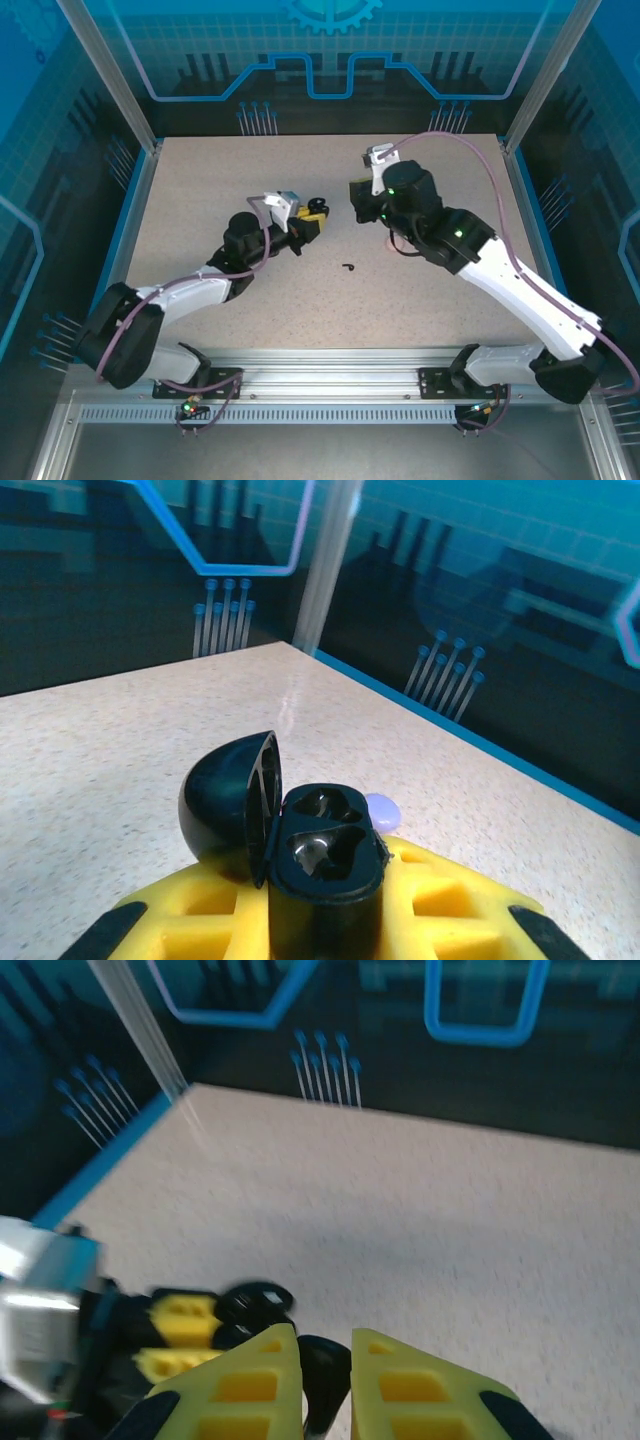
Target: Insert the wireless bluetooth earbuds into the charging case
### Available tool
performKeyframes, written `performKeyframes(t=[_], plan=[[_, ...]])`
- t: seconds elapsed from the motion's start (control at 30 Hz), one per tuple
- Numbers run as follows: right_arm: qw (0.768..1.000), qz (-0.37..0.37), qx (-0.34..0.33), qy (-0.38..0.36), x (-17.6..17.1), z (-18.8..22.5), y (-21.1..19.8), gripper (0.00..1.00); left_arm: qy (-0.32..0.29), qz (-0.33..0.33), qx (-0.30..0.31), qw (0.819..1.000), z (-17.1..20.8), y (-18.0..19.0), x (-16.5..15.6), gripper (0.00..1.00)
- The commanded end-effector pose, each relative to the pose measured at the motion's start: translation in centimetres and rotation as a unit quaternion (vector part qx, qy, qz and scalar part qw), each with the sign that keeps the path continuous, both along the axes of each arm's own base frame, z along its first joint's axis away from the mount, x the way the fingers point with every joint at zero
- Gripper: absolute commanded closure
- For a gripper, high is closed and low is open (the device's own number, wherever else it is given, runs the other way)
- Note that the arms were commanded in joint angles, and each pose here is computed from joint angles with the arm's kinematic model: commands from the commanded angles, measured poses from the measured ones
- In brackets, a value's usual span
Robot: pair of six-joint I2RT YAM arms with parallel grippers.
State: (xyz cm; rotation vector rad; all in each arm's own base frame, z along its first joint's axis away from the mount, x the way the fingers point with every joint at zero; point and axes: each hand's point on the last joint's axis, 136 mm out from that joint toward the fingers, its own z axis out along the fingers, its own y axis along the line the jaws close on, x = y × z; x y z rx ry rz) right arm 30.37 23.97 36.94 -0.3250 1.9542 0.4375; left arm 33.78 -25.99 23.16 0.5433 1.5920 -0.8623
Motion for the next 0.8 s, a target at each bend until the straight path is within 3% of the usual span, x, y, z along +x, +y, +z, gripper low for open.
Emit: performKeyframes(t=[0.0, 0.3, 0.77], plan=[[0.997, 0.062, -0.009, -0.053, -0.6, 1.0, 1.1, 0.86, -0.113, -0.066, 0.0, 0.991, 3.3, -2.5, -1.7, 1.0], [0.992, 0.116, 0.012, -0.057, -1.6, -0.6, 1.8, 0.88, -0.175, -0.133, 0.025, 0.975, 5.2, -6.3, -3.3, 1.0], [0.99, 0.12, 0.056, -0.053, -2.4, -1.4, 0.0, 0.89, -0.204, -0.148, 0.014, 0.968, 7.8, -6.3, -4.9, 1.0]])
